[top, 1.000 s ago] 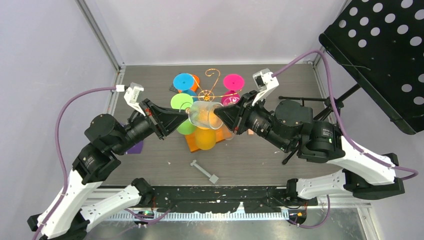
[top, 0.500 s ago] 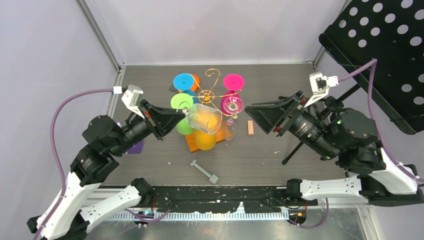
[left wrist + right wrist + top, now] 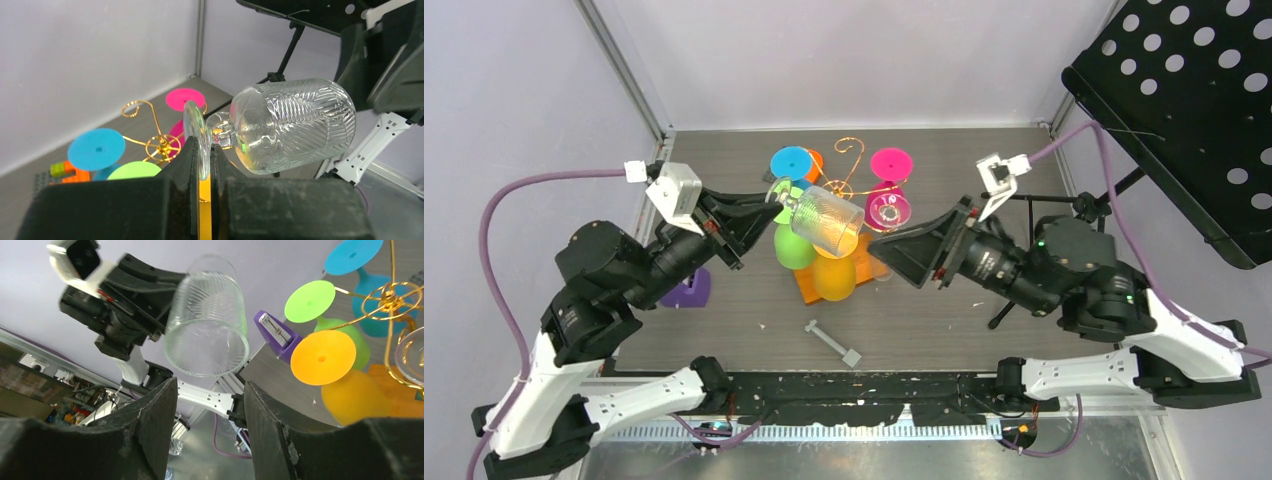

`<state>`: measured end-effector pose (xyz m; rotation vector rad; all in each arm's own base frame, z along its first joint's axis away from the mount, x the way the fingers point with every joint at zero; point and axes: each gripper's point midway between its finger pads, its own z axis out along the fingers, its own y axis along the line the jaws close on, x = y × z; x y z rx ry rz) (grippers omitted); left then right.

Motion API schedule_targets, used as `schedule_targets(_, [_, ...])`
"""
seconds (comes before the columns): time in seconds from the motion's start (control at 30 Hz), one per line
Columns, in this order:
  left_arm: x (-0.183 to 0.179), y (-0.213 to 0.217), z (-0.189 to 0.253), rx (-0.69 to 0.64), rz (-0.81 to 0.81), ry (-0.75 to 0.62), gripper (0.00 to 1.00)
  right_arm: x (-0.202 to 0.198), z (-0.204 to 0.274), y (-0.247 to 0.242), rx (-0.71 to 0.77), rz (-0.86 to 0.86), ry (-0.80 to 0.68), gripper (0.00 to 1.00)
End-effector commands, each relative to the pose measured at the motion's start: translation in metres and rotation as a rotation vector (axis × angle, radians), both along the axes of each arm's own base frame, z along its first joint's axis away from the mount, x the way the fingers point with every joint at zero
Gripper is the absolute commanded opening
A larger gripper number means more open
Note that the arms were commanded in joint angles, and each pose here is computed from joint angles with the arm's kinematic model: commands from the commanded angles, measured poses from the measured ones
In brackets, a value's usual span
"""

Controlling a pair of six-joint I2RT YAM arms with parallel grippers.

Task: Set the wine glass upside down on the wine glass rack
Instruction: Turn the wine glass upside down at the wine rack.

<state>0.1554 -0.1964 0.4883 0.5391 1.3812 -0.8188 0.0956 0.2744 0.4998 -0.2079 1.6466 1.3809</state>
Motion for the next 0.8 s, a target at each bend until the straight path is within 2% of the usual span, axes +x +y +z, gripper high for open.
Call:
schedule_targets(0.0, [0.005,0.015,0.045,0.010,0.103,-0.198,0.00,-0.004,0.011,0.005,0.070,0.026,0.027,0.58])
schedule_targets(0.23, [-0.006,-0.008,0.046,0.205,0.088,-0.402,0.00,0.008,0.020,-0.041,0.048,-0.094,-0.002,0.59])
schedule_targets(0.37, [-0.013,-0.037,0.042,0.406,0.146,-0.580,0.00,0.006,0.029,-0.056,0.007,-0.100,-0.015,0.59])
schedule_targets(0.5, [-0.027,-0.068,0.044,0.587,0.270,-0.778,0.00,0.000,0.035,-0.065,0.027,-0.082,0.002,0.60])
schedule_targets(0.6, [-0.044,-0.087,0.059,0.616,0.360,-0.911,0.00,-0.006,0.038,-0.064,0.045,-0.046,0.023,0.60])
schedule_targets(0.77, [-0.070,-0.118,0.067,0.672,0.387,-1.048,0.00,-0.017,0.044,-0.061,0.067,0.019,0.042,0.60])
